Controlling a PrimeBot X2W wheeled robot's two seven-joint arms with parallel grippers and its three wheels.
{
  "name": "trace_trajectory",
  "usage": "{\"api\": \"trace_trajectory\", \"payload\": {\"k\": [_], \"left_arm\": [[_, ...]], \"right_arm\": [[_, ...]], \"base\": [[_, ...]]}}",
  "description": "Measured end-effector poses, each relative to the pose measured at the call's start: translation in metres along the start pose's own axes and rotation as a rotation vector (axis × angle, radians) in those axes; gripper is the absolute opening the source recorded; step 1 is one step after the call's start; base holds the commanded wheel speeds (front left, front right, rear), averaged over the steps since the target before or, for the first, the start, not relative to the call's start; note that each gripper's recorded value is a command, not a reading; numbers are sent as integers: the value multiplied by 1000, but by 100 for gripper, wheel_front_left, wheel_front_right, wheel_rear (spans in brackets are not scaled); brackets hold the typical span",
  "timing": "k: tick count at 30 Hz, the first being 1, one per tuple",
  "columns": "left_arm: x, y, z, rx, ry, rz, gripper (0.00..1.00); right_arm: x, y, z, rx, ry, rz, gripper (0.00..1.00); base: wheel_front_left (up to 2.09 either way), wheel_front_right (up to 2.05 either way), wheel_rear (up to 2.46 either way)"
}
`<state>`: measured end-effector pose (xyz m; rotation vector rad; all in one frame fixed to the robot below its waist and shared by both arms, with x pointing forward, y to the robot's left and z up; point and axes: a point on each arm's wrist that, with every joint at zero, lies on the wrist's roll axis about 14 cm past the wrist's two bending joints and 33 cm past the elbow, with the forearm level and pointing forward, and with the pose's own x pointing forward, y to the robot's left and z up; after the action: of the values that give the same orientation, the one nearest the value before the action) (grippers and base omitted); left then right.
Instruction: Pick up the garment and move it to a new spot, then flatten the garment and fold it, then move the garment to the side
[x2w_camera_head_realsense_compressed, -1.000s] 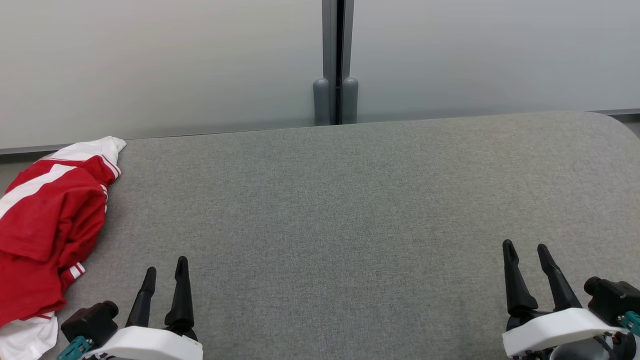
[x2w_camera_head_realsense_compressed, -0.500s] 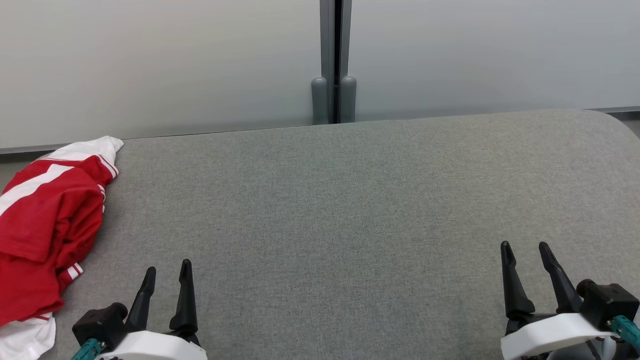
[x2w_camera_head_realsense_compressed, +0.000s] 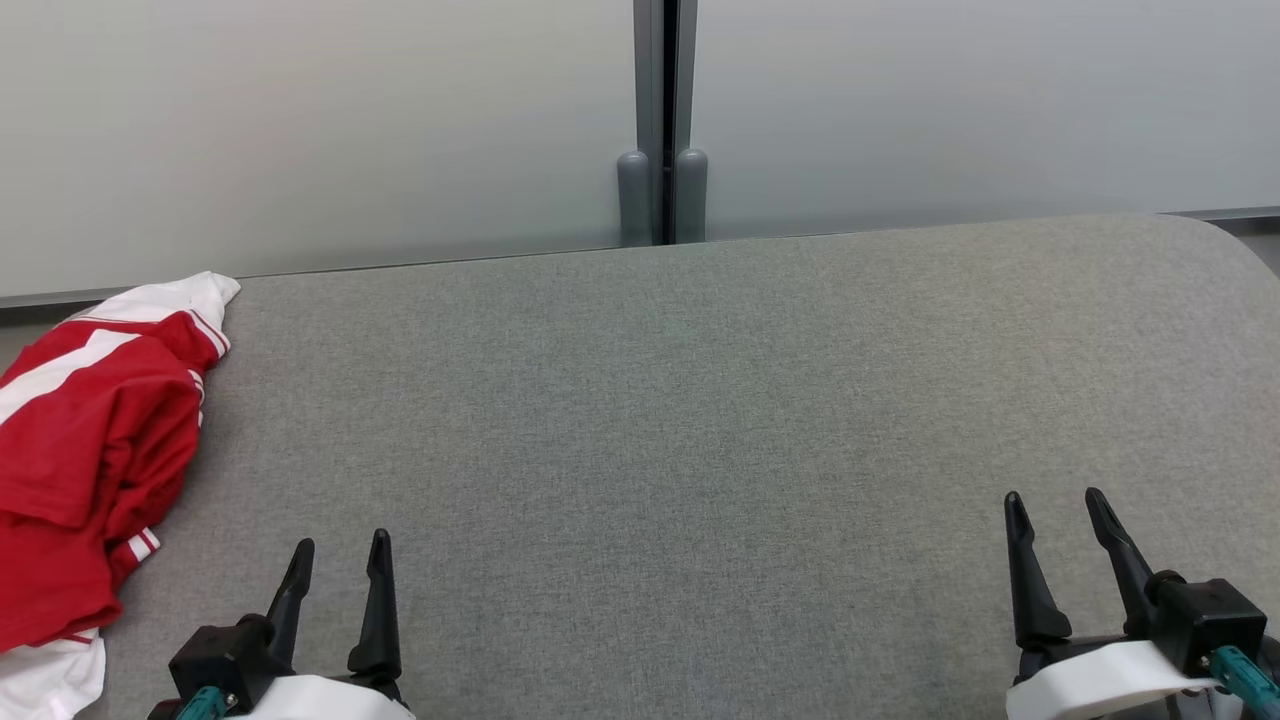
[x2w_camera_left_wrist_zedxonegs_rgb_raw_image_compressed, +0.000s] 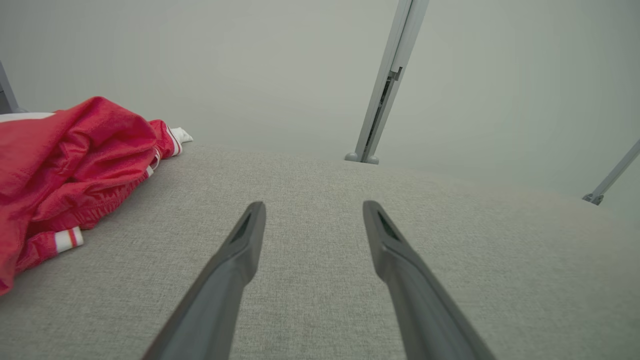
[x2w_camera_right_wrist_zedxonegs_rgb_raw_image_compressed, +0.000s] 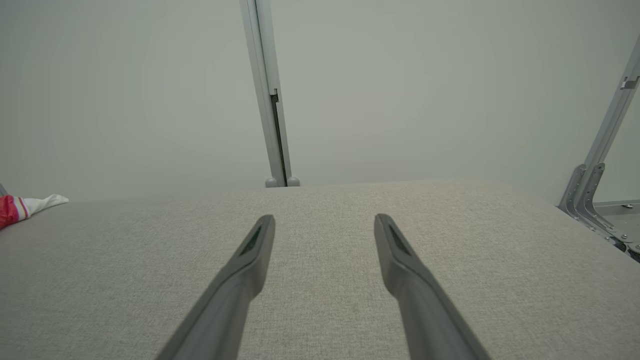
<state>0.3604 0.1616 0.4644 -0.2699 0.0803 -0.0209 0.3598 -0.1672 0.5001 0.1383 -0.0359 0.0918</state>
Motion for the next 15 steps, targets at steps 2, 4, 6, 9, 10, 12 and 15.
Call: {"api": "trace_trajectory", "payload": {"k": [2, 4, 6, 9, 10, 12, 15], "left_arm": [[0, 0, -1, 19, 1, -4, 100], [0, 0, -2, 37, 2, -6, 100], [-1, 0, -3, 52, 3, -7, 100], [-3, 3, -5, 80, 9, -3, 100], [-4, 6, -7, 89, 14, 2, 100], [-7, 10, -11, 104, 24, 11, 100], [-9, 13, -11, 125, 23, 19, 100]], "right_arm": [[-1, -2, 0, -13, -2, -5, 100], [-2, -4, 1, -26, -4, -10, 100], [-2, -6, 1, -37, -6, -15, 100], [-3, -8, 1, -44, -10, -19, 100], [-4, -8, 1, -45, -9, -19, 100], [-4, -7, 1, -53, -12, -17, 100], [-4, -7, 0, -68, -11, -13, 100]], "base": [[0, 0, 0], [0, 0, 0], [0, 0, 0], [0, 0, 0], [0, 0, 0], [0, 0, 0], [0, 0, 0]]}}
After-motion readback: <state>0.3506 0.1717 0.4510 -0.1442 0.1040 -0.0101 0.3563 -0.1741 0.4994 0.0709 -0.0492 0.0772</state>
